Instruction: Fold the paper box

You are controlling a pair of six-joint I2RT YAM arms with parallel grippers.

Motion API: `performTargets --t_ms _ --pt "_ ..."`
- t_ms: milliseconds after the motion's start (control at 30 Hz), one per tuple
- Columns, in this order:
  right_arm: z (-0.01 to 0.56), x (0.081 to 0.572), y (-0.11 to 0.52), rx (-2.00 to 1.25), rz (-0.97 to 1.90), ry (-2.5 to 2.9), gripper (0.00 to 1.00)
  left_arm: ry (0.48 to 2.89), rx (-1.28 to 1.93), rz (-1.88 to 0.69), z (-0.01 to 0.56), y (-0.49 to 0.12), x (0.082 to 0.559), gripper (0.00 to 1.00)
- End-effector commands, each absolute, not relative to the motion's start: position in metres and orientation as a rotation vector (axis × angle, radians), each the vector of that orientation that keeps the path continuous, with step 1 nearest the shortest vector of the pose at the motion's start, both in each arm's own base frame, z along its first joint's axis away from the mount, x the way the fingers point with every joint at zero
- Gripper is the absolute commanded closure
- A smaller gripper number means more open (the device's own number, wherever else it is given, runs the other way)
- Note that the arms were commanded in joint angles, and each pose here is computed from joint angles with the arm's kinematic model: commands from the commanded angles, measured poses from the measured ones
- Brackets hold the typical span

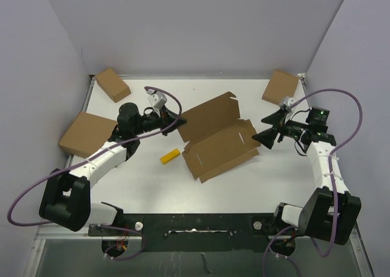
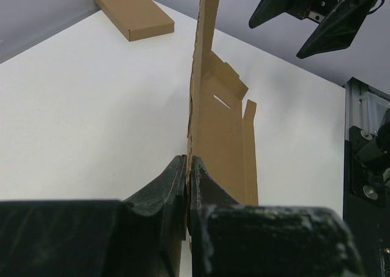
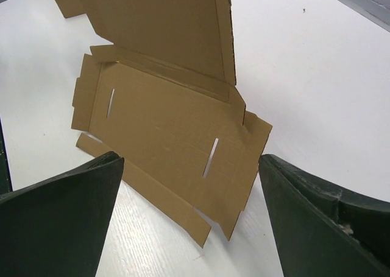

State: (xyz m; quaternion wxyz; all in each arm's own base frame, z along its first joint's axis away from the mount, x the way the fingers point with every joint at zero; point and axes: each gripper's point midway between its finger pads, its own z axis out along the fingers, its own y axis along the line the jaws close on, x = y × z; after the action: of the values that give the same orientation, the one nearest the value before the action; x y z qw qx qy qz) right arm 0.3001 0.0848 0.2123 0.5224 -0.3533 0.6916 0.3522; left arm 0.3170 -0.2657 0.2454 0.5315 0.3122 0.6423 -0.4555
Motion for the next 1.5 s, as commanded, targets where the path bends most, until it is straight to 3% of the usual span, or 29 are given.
performTargets --t_ms 0,367,533,767,1133,1267,1467 --pt "0.226 0.304 0.083 -0.891 0.821 1.590 0.00 1.401 0.789 -1.046 0.276 -0.268 0.309 1.00" --pt "0.194 0.340 0.059 -0.675 0.762 1.779 0.12 1.393 0.820 -1.017 0.275 -0.272 0.304 1.00" --pt "0.180 0.355 0.033 -0.510 0.760 1.897 0.34 1.373 0.816 -1.045 0.283 -0.273 0.298 1.00" --pt "0.191 0.351 0.042 -0.589 0.815 1.821 0.64 1.363 0.830 -1.081 0.286 -0.274 0.292 1.00" --pt "0.220 0.355 0.074 -0.833 0.738 1.737 0.66 1.303 0.834 -1.226 0.305 -0.273 0.280 1.00" --pt "0.234 0.347 0.099 -0.925 0.806 1.697 0.74 1.318 0.828 -1.260 0.304 -0.271 0.279 1.00" --pt "0.251 0.331 0.089 -0.919 0.763 1.637 0.75 1.304 0.843 -1.266 0.304 -0.268 0.279 1.00"
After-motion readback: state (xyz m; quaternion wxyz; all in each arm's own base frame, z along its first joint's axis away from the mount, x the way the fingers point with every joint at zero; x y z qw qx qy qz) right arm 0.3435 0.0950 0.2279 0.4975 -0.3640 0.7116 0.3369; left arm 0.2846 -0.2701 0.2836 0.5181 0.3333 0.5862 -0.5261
